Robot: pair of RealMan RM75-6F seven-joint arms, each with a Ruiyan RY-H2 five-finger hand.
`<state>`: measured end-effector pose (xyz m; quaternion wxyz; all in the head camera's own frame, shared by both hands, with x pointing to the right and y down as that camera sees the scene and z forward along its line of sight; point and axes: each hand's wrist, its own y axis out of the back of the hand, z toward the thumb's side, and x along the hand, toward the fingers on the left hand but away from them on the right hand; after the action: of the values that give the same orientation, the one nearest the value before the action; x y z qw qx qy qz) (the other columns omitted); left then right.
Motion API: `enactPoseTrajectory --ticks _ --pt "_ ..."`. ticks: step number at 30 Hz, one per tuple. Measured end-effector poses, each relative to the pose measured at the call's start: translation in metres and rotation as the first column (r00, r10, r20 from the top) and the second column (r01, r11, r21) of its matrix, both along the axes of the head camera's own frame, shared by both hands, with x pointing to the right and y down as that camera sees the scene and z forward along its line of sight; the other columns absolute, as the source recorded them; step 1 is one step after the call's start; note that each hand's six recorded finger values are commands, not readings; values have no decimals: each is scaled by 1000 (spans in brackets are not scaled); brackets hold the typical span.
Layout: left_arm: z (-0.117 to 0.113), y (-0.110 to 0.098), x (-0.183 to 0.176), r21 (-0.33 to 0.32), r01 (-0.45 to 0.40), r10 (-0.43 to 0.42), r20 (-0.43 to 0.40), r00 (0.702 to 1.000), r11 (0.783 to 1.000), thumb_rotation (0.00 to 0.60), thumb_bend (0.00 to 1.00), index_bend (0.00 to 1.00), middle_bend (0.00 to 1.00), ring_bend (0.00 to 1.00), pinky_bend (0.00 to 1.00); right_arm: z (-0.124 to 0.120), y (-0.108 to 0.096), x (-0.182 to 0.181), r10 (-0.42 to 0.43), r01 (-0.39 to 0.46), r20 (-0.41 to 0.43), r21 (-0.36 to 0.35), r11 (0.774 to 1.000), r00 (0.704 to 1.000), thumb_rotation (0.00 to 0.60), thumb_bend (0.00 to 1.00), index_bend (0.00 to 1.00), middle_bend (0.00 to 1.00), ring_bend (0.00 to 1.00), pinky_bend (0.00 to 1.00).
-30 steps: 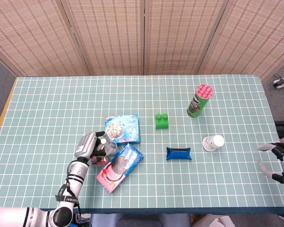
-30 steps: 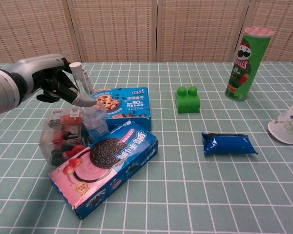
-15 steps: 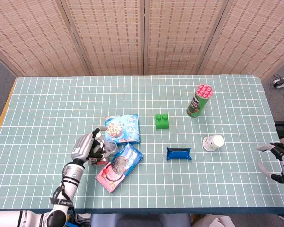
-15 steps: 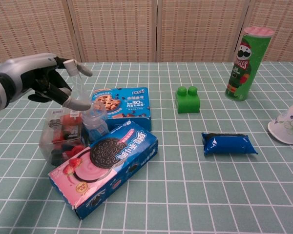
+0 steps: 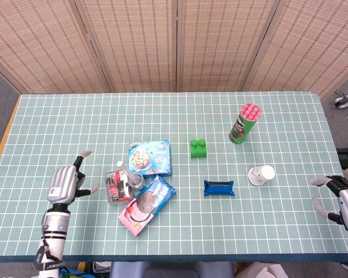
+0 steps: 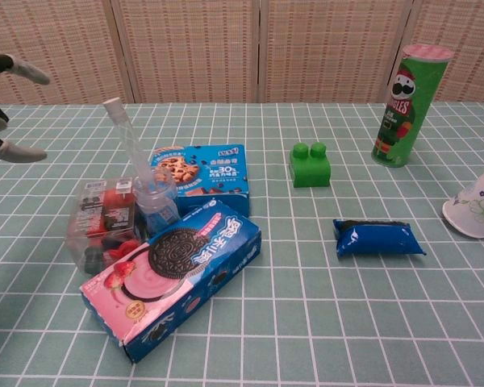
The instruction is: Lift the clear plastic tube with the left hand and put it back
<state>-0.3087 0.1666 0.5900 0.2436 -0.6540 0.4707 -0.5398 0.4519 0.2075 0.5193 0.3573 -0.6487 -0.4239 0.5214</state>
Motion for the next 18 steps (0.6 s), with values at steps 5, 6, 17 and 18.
enactPoseTrajectory --ticks 5,6,17,18 --pt "-12 9 -38 52 -43 36 129 991 998 600 98 226 1000 1000 1000 8 1 -2 -5 5 -31 -14 1000 1000 600 266 397 437 332 512" --pt "-15 12 -48 58 -60 50 161 986 996 600 98 226 1000 1000 1000 10 1 -3 -7 6 -39 -18 1000 999 600 266 397 437 332 512" --pt "-29 50 -107 27 -195 180 269 946 981 600 97 231 1000 1000 1000 30 3 -10 -17 11 -88 -69 998 996 600 265 396 438 332 511" --pt "-29 54 -109 10 -204 193 271 943 979 600 97 231 1000 1000 1000 31 3 -10 -16 9 -89 -73 997 996 600 265 397 438 332 511"
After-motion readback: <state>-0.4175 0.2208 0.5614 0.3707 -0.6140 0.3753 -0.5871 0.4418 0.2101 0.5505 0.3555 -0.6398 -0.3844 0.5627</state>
